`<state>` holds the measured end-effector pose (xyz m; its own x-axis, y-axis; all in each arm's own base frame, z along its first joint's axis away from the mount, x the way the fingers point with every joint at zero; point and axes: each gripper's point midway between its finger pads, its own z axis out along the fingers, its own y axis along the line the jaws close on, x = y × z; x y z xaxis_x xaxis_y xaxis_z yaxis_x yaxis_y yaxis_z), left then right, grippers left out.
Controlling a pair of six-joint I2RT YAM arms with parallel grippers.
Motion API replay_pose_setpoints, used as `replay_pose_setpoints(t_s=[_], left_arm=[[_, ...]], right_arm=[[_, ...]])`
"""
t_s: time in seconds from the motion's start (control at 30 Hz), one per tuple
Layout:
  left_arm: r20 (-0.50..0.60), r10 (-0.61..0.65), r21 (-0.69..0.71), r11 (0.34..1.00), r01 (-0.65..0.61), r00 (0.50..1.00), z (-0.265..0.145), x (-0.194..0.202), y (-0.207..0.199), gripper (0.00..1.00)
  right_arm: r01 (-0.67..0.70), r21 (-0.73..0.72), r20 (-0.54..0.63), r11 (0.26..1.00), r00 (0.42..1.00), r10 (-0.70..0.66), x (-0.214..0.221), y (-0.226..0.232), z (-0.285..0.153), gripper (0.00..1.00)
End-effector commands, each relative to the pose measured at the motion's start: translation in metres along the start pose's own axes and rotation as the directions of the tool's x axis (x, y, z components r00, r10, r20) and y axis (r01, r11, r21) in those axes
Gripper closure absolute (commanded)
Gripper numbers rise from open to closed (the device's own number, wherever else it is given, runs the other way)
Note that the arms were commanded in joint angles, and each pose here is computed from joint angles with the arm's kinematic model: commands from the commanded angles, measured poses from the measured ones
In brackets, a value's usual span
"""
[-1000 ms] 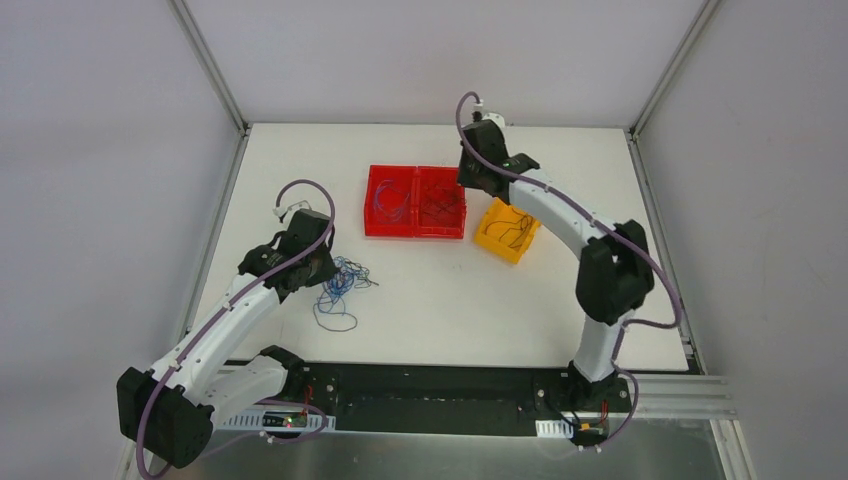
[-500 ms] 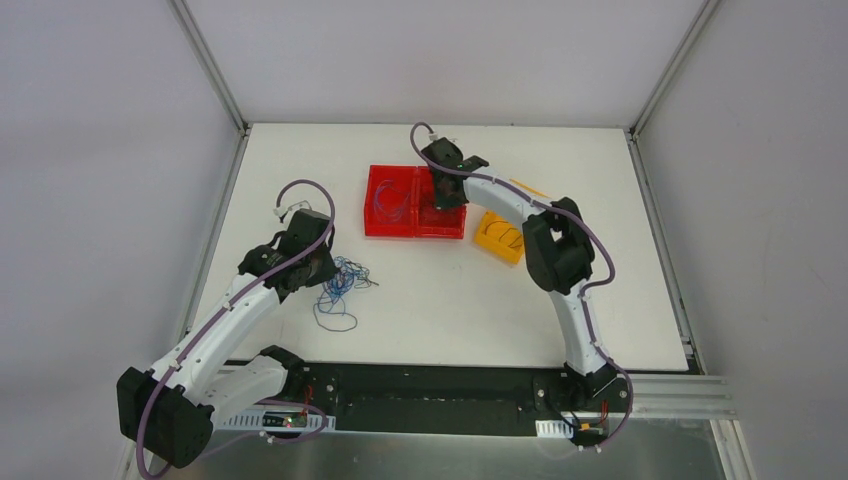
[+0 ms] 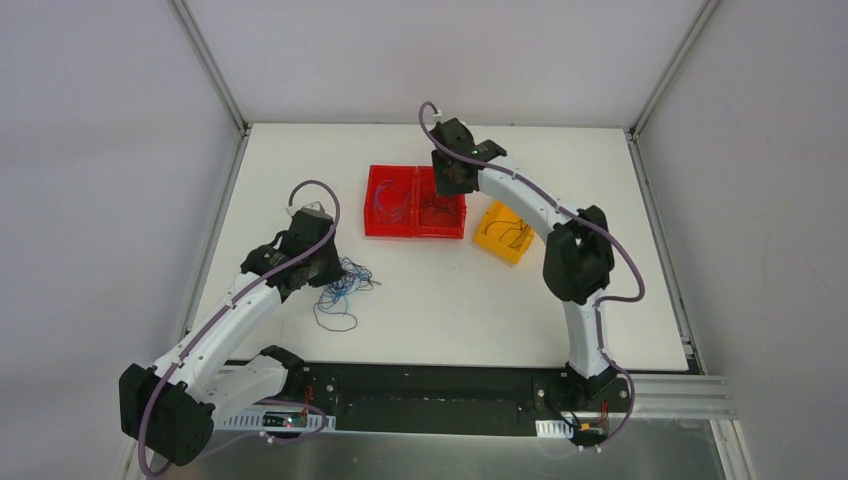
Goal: Untangle the cables
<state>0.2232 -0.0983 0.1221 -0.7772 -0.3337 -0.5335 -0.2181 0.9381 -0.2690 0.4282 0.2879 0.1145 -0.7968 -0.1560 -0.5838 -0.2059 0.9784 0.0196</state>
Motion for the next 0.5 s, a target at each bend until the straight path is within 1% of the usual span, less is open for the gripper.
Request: replay_pose_setpoints(t_s=[0.0, 0.03, 0.13, 0.2, 0.3, 0.33, 0.4, 0.47], left_arm=[[-0.023, 0.048, 0.116, 0.992, -0.045, 0.999, 0.002, 0.002, -0.022, 1.0], [-0.032, 0.06, 0.149, 0.987, -0.055, 0.998, 0.001, 0.004, -0.029, 1.0], [-0.04, 0.109, 0.245, 0.965, -0.095, 0.993, -0.004, 0.008, -0.05, 1.0], [-0.029, 0.156, 0.31, 0.94, -0.14, 0.987, -0.009, 0.01, -0.066, 1.0], [0.004, 0.247, 0.419, 0.88, -0.226, 0.969, -0.023, 0.015, -0.095, 1.0], [0.02, 0.271, 0.443, 0.861, -0.252, 0.962, -0.029, 0.015, -0.104, 1.0], [0.037, 0.31, 0.488, 0.824, -0.288, 0.95, -0.037, 0.018, -0.119, 1.0], [0.038, 0.32, 0.511, 0.808, -0.293, 0.947, -0.041, 0.018, -0.126, 1.0]], right_arm=[[-0.014, -0.104, 0.163, 0.995, 0.986, 0.031, -0.047, 0.003, -0.09, 0.58], [-0.019, -0.119, 0.189, 0.993, 0.981, 0.042, -0.049, 0.001, -0.105, 0.56], [-0.019, -0.181, 0.24, 0.983, 0.969, 0.063, -0.039, -0.002, -0.129, 0.42], [-0.006, -0.242, 0.261, 0.97, 0.963, 0.071, -0.026, 0.0, -0.142, 0.4], [0.014, -0.315, 0.287, 0.949, 0.955, 0.081, -0.005, 0.0, -0.157, 0.39], [0.02, -0.326, 0.271, 0.945, 0.96, 0.073, 0.012, -0.002, -0.153, 0.39], [0.05, -0.394, 0.279, 0.918, 0.958, 0.068, 0.03, 0.002, -0.16, 0.38], [0.074, -0.476, 0.285, 0.876, 0.956, 0.074, 0.048, 0.01, -0.168, 0.35]])
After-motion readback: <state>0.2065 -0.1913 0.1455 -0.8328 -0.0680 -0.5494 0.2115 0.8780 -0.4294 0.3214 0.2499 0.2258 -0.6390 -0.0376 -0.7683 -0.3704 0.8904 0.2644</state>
